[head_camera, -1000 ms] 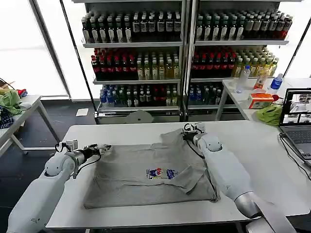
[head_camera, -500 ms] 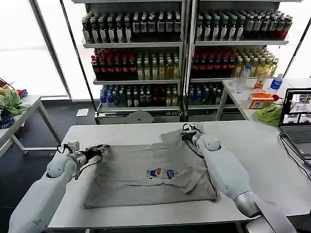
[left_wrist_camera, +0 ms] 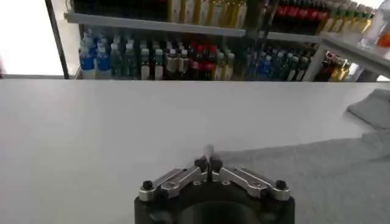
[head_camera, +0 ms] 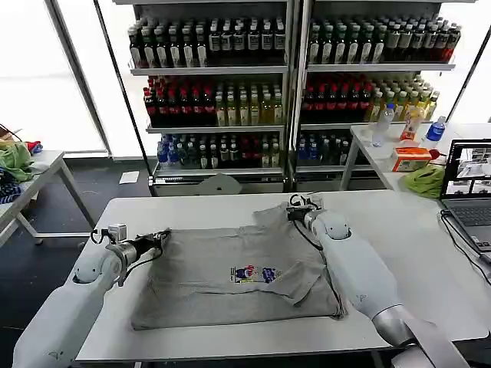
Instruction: Fold and organize the clothes.
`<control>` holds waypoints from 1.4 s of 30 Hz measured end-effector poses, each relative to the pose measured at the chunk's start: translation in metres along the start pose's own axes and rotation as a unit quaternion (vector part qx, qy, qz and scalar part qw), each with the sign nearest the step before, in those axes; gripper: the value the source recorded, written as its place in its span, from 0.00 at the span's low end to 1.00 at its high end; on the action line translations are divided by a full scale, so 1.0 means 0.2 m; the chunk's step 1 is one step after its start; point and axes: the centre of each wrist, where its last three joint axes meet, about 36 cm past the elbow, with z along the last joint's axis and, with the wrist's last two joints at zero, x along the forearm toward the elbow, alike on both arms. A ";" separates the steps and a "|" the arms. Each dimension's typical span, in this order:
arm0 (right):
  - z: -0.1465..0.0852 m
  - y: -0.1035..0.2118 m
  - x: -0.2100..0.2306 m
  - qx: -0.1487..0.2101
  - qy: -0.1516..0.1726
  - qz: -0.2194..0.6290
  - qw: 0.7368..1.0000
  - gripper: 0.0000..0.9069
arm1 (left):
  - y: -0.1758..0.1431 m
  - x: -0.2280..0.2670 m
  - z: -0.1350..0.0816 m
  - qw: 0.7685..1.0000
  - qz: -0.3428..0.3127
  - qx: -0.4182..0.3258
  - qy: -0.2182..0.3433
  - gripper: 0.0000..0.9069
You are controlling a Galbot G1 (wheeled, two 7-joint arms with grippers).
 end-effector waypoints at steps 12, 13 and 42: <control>-0.02 0.00 0.23 -0.024 -0.050 -0.008 0.998 0.00 | -0.05 0.11 -0.05 0.999 0.003 -0.017 -0.028 0.01; -0.01 0.01 0.25 -0.026 -0.055 -0.010 0.998 0.00 | -0.06 0.12 -0.05 0.999 0.003 -0.018 -0.032 0.01; 0.42 0.20 1.08 -0.045 -0.111 -0.037 0.992 0.00 | -0.22 0.56 0.01 0.993 -0.008 -0.024 -0.112 0.01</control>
